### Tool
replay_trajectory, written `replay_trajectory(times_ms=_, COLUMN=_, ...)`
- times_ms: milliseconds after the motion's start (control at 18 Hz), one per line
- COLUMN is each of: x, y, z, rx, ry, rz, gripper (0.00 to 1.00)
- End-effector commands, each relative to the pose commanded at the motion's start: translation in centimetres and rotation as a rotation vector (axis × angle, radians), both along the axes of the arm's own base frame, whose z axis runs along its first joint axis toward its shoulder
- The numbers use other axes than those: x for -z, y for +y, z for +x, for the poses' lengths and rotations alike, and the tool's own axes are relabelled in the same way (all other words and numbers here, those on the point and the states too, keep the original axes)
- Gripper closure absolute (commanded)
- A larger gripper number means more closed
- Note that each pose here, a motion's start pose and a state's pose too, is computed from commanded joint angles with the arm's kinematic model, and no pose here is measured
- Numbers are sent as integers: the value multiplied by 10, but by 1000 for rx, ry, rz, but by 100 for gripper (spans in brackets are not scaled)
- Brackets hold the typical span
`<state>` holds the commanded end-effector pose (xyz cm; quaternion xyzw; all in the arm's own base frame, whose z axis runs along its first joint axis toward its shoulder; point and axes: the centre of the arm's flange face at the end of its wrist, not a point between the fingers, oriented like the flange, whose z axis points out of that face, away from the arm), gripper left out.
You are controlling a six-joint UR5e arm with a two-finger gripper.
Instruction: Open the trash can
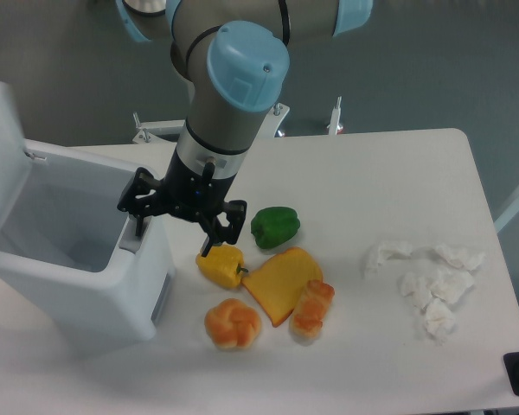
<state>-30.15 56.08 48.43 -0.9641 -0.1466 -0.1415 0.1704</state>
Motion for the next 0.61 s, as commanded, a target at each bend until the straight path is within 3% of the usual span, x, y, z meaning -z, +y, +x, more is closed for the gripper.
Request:
replay_trajectory(times_ms=333, x=-8, y=-20, z=-37, rx=-29, ry=36, rz=26, gripper=0)
replay_trajectory(times_ms=611, x=-2, y=-48, z=-97, rx=-45, ry=134, rz=82, gripper=0)
